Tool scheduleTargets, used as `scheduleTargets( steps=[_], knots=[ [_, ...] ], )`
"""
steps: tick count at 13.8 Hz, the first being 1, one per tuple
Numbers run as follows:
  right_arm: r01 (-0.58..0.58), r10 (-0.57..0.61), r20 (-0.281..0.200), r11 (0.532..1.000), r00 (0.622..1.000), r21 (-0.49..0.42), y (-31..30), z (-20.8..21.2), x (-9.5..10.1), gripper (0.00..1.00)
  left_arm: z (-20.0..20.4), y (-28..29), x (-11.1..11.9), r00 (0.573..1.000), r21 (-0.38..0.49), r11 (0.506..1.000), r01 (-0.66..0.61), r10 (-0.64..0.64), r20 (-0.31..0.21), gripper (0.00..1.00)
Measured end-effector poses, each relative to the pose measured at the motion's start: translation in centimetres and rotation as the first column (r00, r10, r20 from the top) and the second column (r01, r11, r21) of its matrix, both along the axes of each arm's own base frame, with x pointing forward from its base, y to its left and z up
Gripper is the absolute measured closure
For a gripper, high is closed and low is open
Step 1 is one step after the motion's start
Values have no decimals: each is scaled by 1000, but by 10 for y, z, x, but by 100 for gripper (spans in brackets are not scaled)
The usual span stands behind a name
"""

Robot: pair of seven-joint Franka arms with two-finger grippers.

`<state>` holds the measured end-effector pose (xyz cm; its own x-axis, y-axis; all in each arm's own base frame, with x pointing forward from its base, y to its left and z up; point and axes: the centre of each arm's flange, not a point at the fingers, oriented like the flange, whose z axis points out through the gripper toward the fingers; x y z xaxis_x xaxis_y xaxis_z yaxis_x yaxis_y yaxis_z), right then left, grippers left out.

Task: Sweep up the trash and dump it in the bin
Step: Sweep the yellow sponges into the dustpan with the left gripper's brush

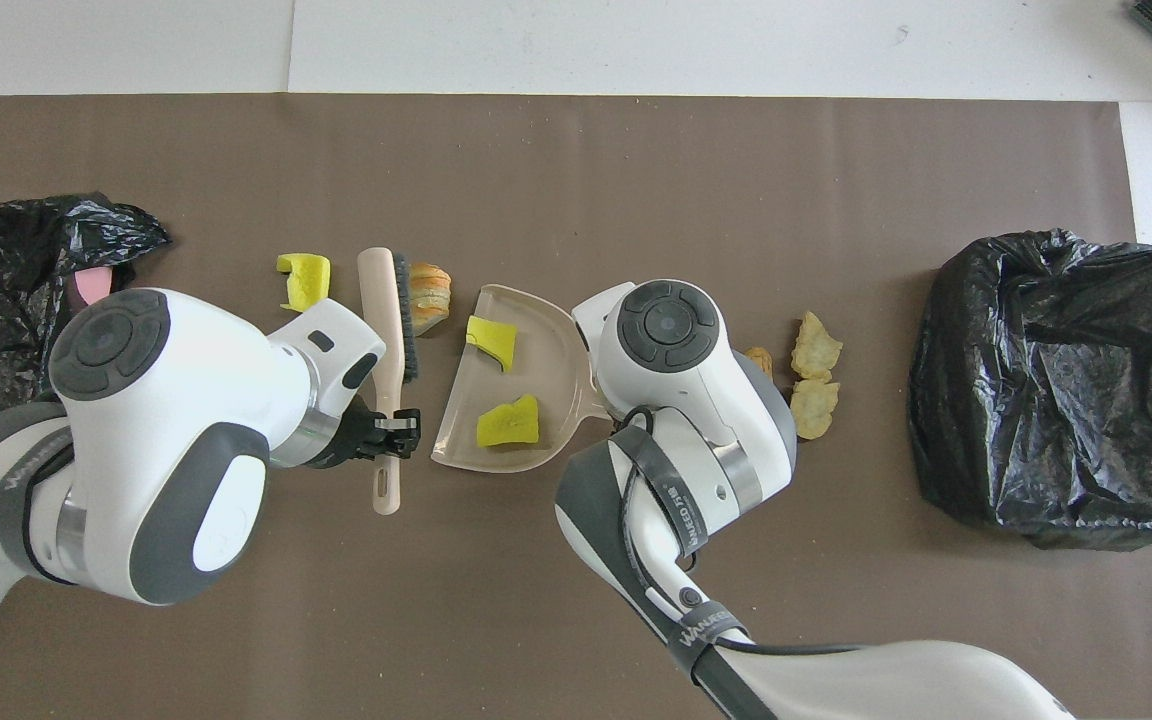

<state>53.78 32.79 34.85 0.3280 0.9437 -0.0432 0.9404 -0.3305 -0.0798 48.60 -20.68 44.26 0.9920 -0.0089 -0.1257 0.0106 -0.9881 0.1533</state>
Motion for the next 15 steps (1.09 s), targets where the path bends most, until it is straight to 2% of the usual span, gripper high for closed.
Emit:
scheduleTargets(
  steps=[2, 6, 8, 10, 12, 15],
  knots=[
    [3, -3, -1, 1000, 1000, 0, 0, 0, 0, 68, -11, 46, 20, 997, 73, 995, 67, -68, 20, 74],
    [8, -8, -1, 1000, 1000, 1, 1, 0, 0, 68, -42, 135, 68, 975, 170, 960, 221, -223, -6, 74],
    [8, -8, -1, 1000, 1000, 1, 1, 0, 0, 68, -59, 152, 89, 960, 228, 932, 280, -280, -34, 74],
    [8, -8, -1, 1000, 1000, 1, 1, 0, -1, 68, -75, 155, 106, 943, 242, 912, 332, -329, -53, 74],
    [8, -8, -1, 1000, 1000, 1, 1, 0, -1, 68, -86, 151, 112, 916, 240, 884, 401, -396, -74, 74],
    [8, -8, 0, 1000, 1000, 1, 1, 0, -1, 68, -91, 124, 103, 881, 212, 855, 474, -460, -113, 74]
  ],
)
